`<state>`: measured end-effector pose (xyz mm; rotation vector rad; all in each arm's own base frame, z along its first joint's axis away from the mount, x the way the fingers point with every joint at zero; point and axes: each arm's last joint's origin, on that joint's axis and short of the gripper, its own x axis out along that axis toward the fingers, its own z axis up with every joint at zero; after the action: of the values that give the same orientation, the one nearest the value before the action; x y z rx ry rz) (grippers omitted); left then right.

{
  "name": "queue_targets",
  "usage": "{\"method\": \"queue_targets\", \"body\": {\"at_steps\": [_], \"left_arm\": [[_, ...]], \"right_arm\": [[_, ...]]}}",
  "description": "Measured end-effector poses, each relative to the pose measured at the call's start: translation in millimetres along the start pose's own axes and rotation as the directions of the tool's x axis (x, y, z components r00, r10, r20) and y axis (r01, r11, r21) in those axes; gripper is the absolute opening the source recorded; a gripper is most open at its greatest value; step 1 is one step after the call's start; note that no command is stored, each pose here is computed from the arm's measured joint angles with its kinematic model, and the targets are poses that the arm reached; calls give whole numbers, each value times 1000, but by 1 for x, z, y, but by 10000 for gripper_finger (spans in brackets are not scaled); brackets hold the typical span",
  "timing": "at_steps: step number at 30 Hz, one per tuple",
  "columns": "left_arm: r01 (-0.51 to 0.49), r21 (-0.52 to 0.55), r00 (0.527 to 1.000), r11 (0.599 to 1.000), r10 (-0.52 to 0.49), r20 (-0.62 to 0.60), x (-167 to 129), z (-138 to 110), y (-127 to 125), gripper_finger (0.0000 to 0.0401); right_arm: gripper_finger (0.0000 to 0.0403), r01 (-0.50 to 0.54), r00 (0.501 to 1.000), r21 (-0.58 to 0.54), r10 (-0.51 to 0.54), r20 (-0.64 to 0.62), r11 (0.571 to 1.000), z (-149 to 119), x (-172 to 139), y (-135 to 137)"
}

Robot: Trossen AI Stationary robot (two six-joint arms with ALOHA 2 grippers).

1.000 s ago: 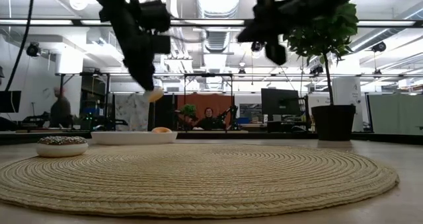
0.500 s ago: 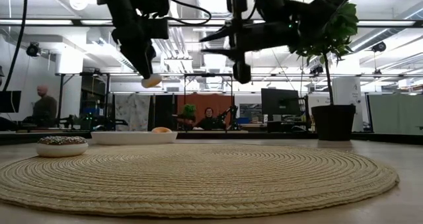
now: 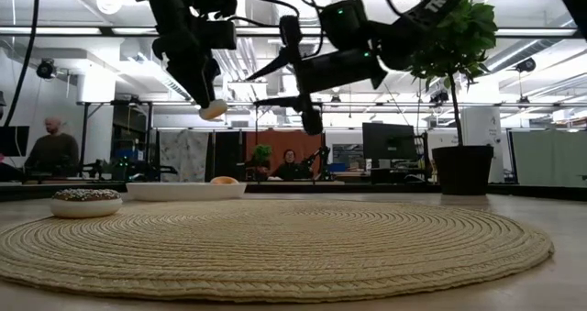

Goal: Pick & Place donuts
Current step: Put the small white donut into the white plate

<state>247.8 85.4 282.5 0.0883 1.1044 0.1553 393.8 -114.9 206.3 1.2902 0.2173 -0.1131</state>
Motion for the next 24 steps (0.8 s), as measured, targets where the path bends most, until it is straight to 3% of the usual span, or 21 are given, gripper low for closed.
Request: {"method": "queue_targets", "body": {"at_steps": [7, 12, 24], "left_arm": [[-9, 5, 1000, 1000, 9, -3, 0, 0, -1, 190], [-14, 5, 1000, 1000, 14, -5, 0, 0, -1, 190], [-33, 14, 999, 999, 33, -13, 1, 0, -1, 190]], "right_arm": [[171, 42, 999, -5, -42, -16, 999, 8, 28, -7], [171, 17, 1000, -17, -17, -10, 1000, 15, 42, -2], [171, 109, 993, -74, -111, -24, 991, 23, 46, 4]]}}
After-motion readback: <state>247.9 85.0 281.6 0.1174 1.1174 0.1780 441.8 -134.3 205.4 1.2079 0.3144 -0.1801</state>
